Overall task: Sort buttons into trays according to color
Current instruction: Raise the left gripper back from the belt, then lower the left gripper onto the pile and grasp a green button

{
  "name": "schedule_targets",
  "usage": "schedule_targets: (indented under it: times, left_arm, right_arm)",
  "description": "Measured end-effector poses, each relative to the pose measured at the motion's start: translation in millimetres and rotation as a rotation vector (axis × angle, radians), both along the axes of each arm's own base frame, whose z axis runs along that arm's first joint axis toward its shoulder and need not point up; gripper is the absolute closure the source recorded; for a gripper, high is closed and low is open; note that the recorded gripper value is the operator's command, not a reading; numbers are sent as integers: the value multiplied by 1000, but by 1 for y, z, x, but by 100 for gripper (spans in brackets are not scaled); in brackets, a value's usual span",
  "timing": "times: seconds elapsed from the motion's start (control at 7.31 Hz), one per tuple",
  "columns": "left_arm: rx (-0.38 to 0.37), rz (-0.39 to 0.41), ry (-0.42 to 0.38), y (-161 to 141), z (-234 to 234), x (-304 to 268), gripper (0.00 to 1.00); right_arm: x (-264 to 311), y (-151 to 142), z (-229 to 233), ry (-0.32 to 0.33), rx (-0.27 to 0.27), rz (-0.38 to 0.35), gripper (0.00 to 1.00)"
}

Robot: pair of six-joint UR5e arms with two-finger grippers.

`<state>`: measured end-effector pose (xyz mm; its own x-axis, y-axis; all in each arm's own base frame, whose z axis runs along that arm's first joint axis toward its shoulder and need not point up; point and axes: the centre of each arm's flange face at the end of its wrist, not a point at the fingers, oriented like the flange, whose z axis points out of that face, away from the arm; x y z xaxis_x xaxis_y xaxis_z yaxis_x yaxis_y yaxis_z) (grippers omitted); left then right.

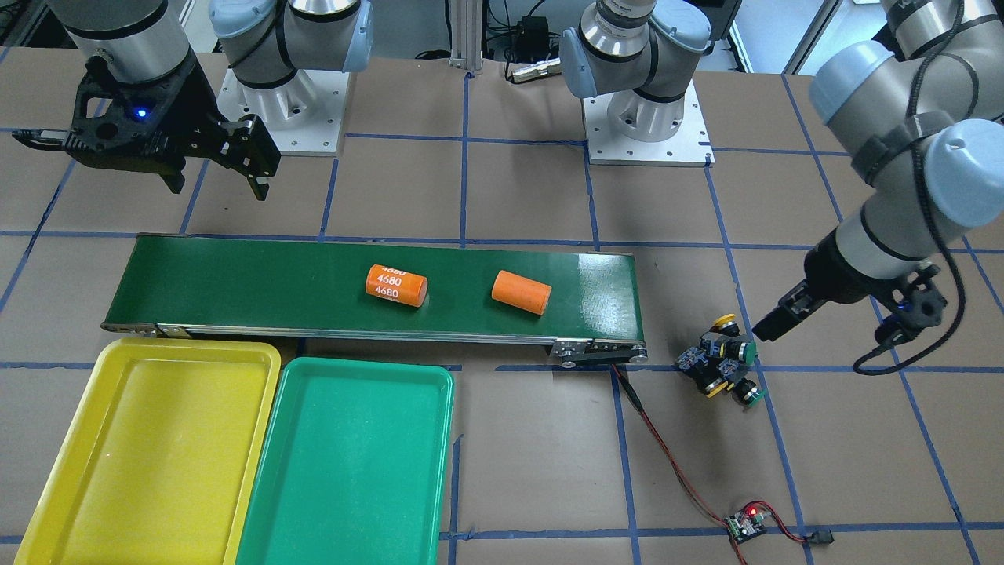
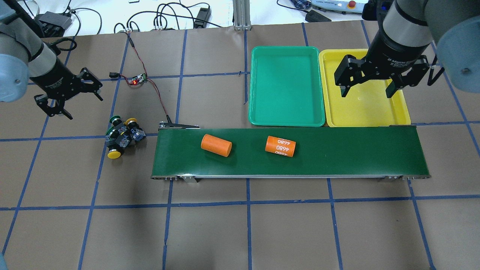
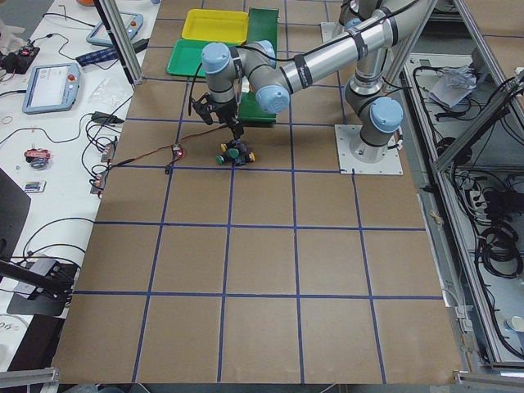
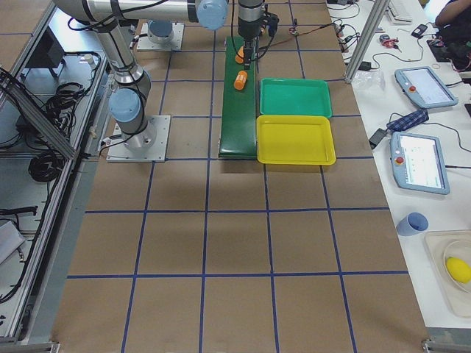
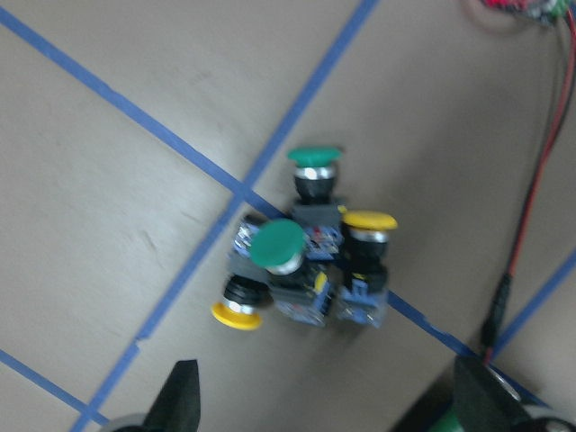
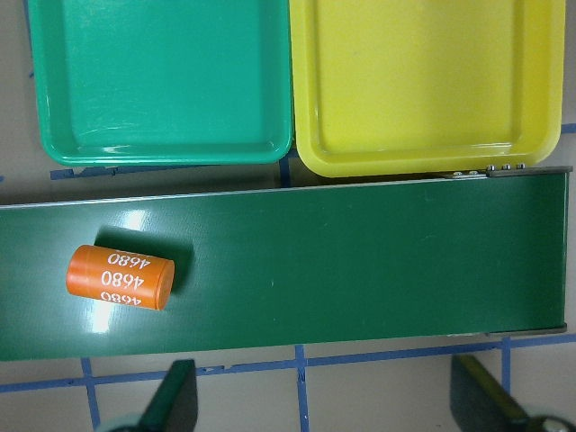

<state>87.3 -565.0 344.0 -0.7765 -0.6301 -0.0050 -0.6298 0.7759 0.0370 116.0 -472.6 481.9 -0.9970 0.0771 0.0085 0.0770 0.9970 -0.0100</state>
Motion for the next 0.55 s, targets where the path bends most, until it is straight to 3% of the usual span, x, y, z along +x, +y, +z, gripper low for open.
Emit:
schedule_targets:
  times: [0.27,0.55]
  left_arm:
    - [-67,89,-31,-1,0,15,0]
    - [-38,112,-20,18,-31,6,0]
  right_arm:
    - [0,0,-1,0,2,-1,0]
    - [0,0,-2,-1,1,-1,0]
